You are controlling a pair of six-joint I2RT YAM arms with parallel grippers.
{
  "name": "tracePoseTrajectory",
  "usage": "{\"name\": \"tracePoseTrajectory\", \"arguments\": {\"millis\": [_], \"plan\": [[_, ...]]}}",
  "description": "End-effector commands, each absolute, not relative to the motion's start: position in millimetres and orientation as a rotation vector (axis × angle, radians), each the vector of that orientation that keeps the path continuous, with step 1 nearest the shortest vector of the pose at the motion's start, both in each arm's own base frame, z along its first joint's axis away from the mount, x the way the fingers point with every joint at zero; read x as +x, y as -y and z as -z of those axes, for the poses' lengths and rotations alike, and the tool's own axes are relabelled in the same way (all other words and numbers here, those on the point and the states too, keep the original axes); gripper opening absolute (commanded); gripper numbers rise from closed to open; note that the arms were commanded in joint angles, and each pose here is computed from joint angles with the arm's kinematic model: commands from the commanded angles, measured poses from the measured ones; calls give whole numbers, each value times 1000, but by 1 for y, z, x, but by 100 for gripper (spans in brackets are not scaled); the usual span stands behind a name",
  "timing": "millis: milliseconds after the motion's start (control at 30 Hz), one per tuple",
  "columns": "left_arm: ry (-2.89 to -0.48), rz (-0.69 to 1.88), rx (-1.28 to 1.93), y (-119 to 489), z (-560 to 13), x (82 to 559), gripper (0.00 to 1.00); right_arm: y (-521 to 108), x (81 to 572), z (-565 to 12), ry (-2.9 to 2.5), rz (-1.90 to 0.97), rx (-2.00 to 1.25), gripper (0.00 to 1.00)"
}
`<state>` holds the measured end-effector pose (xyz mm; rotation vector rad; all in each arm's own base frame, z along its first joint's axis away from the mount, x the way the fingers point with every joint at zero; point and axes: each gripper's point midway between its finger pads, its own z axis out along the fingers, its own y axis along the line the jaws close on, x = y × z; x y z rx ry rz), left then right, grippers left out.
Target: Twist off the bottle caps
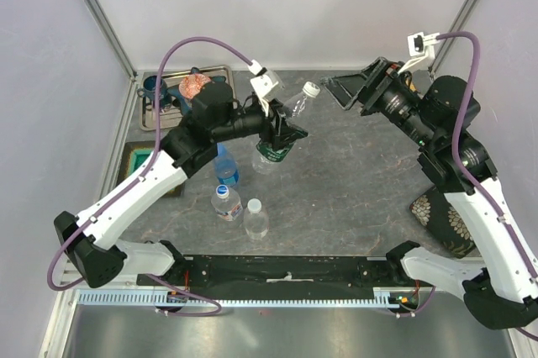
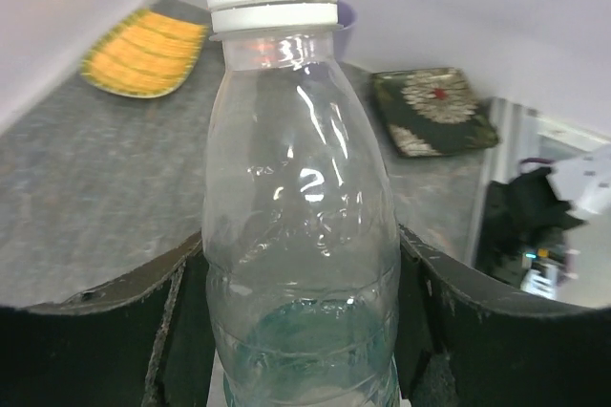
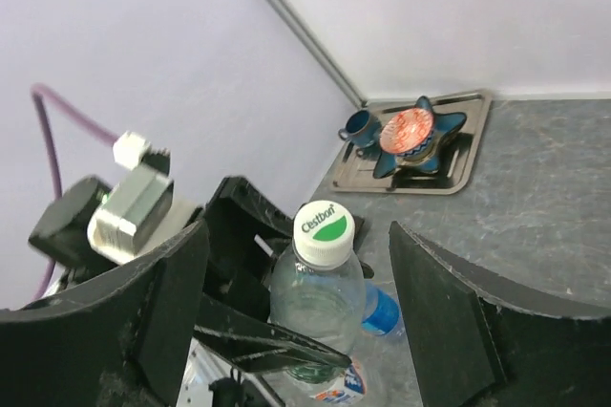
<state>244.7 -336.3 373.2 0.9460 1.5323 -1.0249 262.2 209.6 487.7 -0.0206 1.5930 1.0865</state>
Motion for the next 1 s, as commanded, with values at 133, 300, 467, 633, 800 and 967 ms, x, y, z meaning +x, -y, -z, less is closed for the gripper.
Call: {"name": "tracePoseTrajectory", "arguments": {"millis": [133, 300, 467, 633, 800, 967], "plan": [[-1327, 574, 776, 321, -385, 280, 38, -194, 276, -486, -1576, -948, 48, 81], [-1298, 574, 754, 322, -386, 280, 36, -215, 271, -475, -1619, -940, -37, 79], [-1268, 578, 762, 325, -391, 276, 35, -233, 276, -451, -1696, -919, -71, 79], [-1260, 576, 776, 328, -390, 274, 34, -238, 285, -433, -1726, -892, -46, 78], [-1261, 575, 786, 329, -387, 273, 34, -237, 289, -439, -1676, -908, -20, 77], [-1262, 579, 792, 330, -384, 272, 34, -237, 293, -445, -1642, -910, 0, 77]]}}
